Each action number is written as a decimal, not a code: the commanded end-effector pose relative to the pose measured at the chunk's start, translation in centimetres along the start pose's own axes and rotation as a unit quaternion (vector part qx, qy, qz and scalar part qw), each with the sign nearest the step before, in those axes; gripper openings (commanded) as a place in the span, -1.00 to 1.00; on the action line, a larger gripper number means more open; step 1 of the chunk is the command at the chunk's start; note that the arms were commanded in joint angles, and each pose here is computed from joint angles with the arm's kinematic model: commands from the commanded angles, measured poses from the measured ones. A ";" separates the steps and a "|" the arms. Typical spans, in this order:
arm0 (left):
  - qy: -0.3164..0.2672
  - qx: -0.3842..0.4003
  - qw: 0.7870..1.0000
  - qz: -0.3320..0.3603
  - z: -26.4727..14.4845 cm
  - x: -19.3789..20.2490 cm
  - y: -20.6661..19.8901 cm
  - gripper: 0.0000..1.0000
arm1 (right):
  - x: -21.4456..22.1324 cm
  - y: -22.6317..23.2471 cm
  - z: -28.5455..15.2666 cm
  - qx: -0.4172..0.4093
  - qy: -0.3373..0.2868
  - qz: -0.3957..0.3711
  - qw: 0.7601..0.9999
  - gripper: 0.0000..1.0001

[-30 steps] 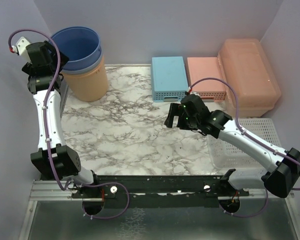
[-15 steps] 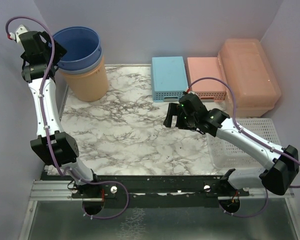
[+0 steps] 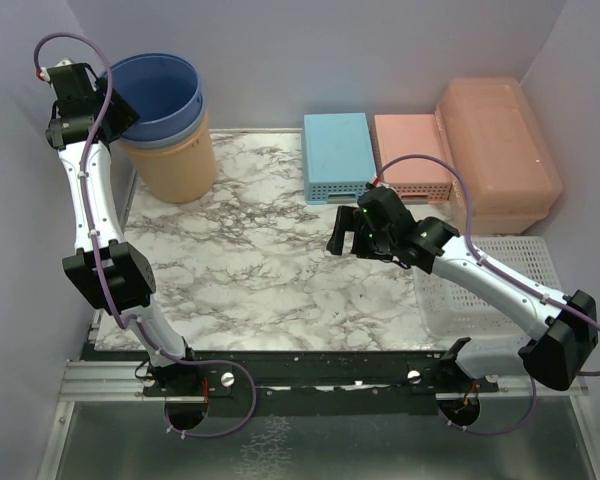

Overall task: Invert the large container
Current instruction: Move the multiple containers to the center of the board.

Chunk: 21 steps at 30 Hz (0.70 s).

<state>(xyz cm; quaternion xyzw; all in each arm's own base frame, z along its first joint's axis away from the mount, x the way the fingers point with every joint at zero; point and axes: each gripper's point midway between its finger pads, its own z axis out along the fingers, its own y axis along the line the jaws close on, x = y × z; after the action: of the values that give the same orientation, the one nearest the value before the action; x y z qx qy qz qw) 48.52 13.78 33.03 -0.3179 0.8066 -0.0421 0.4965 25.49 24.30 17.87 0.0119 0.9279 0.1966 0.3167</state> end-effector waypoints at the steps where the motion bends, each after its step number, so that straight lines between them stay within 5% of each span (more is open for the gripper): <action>1: -0.007 0.013 1.000 0.022 -1.4 -1.2 -0.5 0.31 | -0.1 0.2 -0.2 -0.003 0.005 0.001 1.000 1.00; 14: 0.011 0.031 0.999 0.042 -1.9 -0.4 -0.8 -0.34 | -0.1 0.2 -0.3 -0.004 0.005 0.003 1.000 1.00; 21: -0.006 0.069 0.997 0.033 -3.3 -1.9 -2.8 -0.94 | -0.1 0.2 -0.2 -0.003 0.004 0.005 1.000 1.00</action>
<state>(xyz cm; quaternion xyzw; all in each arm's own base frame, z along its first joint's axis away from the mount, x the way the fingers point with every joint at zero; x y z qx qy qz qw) 48.14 13.27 34.45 -0.2955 0.8108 -0.0530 0.5025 25.48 24.31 17.87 0.0122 0.9279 0.1969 0.3165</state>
